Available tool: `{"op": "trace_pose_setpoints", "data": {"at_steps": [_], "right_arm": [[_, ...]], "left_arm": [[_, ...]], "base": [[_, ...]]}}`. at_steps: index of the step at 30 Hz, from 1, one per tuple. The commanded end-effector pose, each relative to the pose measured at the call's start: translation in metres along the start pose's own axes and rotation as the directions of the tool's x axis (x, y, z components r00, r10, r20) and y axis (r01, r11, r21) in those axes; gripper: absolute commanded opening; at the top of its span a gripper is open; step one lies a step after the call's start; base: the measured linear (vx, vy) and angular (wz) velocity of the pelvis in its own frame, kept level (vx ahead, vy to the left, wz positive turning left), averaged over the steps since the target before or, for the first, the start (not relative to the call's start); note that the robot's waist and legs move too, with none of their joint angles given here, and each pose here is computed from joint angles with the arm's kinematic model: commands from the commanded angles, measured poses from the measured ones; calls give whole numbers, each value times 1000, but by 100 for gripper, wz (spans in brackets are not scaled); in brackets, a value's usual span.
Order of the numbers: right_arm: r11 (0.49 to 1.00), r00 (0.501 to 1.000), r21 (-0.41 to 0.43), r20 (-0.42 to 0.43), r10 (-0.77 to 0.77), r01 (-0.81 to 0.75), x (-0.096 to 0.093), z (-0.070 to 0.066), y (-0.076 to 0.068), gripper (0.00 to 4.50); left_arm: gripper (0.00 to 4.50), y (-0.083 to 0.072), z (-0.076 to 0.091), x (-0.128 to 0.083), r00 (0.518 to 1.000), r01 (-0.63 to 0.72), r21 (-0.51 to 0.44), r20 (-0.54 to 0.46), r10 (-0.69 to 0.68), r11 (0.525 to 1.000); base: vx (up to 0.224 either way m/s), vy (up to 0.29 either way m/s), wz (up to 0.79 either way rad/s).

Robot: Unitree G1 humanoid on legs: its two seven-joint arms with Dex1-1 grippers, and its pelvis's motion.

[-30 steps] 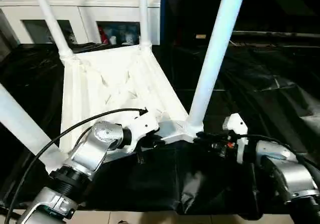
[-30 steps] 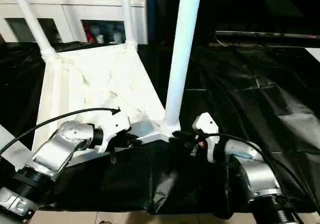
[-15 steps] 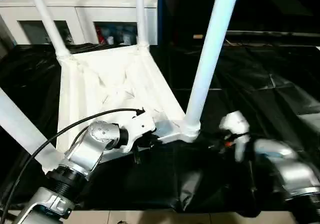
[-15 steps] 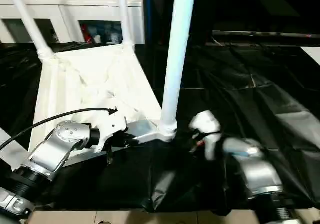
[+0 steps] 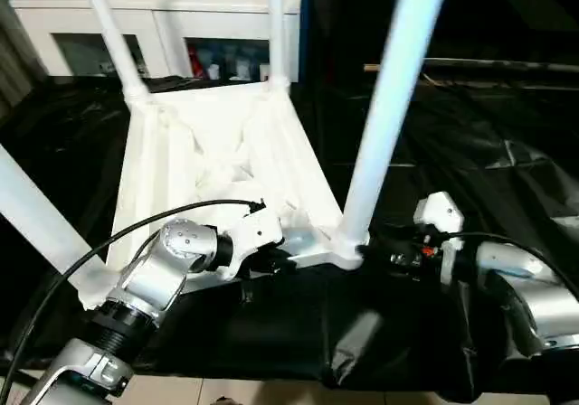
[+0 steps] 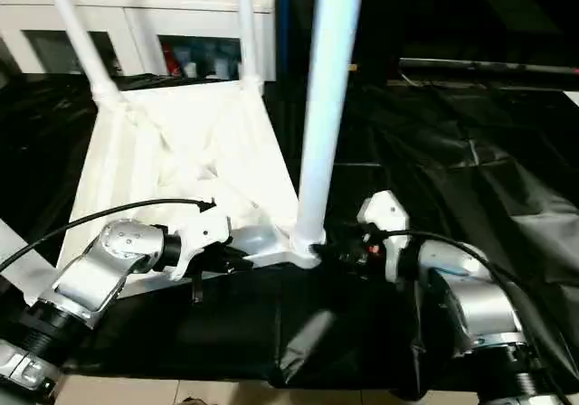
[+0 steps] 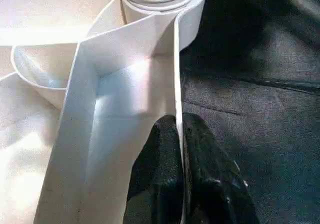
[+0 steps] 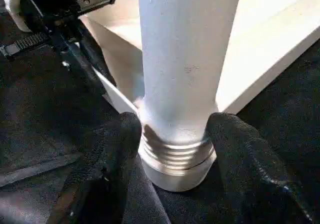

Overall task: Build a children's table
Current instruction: Rotate leg to tighten

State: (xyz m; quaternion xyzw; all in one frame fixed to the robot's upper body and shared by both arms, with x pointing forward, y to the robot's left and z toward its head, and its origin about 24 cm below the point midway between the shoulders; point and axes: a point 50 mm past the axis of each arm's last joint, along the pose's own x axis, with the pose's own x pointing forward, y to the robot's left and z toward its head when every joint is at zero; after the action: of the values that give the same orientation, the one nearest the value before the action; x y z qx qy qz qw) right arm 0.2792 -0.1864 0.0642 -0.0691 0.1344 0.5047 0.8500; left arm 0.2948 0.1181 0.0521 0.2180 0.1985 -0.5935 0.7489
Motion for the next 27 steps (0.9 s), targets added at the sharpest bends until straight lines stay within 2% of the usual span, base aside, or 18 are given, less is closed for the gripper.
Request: {"op": "trace_pose_setpoints", "data": {"at_steps": [1,3,8,14,17,18,20,27], "right_arm": [[999,999,-29,-1,45,-45,10,3,5,247],[999,1000,-48,-16,11,-12,15,3,-1,247],[997,998,-71,-56,21,-25,20,-2,-1,247],[997,998,-73,-51,34,-37,25,-3,0,247],[996,998,-78,-45,39,-43,27,-1,0,247],[996,998,-79,-43,41,-44,28,-1,1,254],[995,998,-82,-39,46,-49,28,0,2,255],[995,998,-86,-35,54,-57,29,1,4,255]], "left_arm": [[0,-8,6,9,997,61,19,42,-61,998],[0,-7,5,8,997,61,20,40,-62,998],[0,-8,6,9,997,61,21,44,-62,998],[0,-8,5,9,997,56,17,53,-57,998],[0,-4,7,11,996,1,6,91,-2,1000],[28,-2,8,12,994,-23,0,103,23,1000],[56,0,8,13,991,-30,-47,127,35,998],[71,2,4,15,997,-49,-15,51,50,999]], "base": [[0,0,0],[0,0,0],[0,0,0],[0,0,0],[0,0,0],[0,0,0],[0,0,0],[0,0,0]]}}
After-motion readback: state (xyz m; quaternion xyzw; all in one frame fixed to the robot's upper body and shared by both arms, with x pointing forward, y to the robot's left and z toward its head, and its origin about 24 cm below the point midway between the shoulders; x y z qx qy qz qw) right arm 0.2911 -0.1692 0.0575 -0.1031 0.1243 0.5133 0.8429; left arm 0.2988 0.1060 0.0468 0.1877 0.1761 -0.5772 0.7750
